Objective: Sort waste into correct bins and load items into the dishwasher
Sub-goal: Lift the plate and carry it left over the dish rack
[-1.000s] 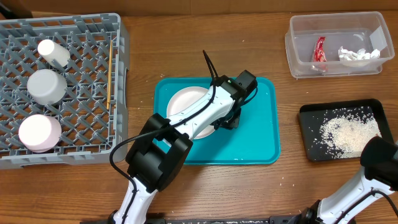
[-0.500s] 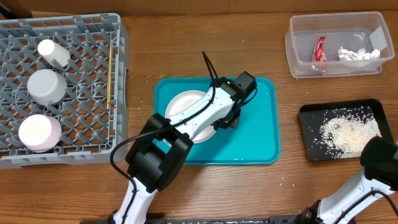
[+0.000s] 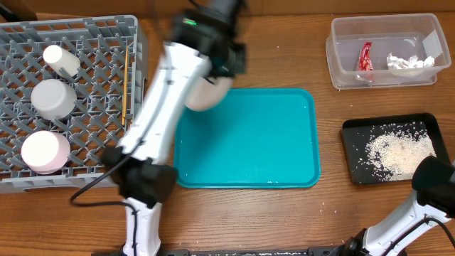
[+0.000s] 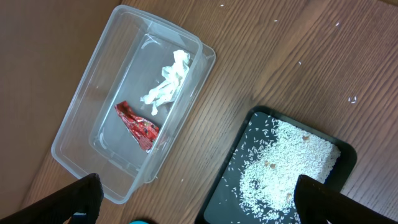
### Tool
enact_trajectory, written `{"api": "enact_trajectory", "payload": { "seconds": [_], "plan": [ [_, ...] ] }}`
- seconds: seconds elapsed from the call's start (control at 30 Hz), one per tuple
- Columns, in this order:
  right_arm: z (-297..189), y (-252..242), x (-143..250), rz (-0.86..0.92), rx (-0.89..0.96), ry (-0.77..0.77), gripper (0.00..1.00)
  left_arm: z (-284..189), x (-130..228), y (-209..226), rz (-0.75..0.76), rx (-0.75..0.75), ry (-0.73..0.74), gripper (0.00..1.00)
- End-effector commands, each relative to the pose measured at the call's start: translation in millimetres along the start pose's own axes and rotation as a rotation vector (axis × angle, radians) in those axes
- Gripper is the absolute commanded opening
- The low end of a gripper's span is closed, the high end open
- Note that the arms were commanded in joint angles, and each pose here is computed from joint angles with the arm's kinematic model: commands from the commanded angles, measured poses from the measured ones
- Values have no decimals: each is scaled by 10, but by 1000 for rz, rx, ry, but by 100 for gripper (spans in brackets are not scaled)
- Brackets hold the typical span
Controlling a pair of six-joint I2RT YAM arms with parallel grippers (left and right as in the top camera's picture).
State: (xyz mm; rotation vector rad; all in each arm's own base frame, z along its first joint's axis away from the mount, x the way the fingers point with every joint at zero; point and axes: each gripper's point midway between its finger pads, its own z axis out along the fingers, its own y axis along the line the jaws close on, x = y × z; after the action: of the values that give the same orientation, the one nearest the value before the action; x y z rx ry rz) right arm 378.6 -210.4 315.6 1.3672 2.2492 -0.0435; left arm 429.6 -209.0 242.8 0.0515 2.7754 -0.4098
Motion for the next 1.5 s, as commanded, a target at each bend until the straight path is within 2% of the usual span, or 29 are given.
{"api": "enact_trajectory", "payload": {
  "seconds": [0.0,0.1,0.2,0.37,0.5,0.63,0.83,1.03,1.47],
  "plan": [
    [-54,2,-35,2,-8,-20,100,-578,-237,29,102,211,-106,4],
    [-54,2,-35,3,-8,-20,100,-795,-405,270,114,363,-148,4],
    [-54,2,-35,2,-8,-20,100,-897,-550,743,42,361,-190,4],
    [-54,2,-35,3,-8,-20,100,-1057,-585,1263,125,345,-250,4],
    [-54,2,-35,3,-8,-20,100,-1109,-577,1417,195,336,-275,4],
    [-54,2,-35,3,-8,-20,100,-1113,-560,1394,337,375,-304,4],
    [-54,2,-35,2,-8,-20,100,-977,-490,1461,565,351,-313,4],
    [-54,2,-35,2,-8,-20,100,-845,-475,1660,521,381,-315,4],
    [-54,2,-35,2,-8,-20,100,-808,-420,2076,361,581,-423,4]
  ]
}}
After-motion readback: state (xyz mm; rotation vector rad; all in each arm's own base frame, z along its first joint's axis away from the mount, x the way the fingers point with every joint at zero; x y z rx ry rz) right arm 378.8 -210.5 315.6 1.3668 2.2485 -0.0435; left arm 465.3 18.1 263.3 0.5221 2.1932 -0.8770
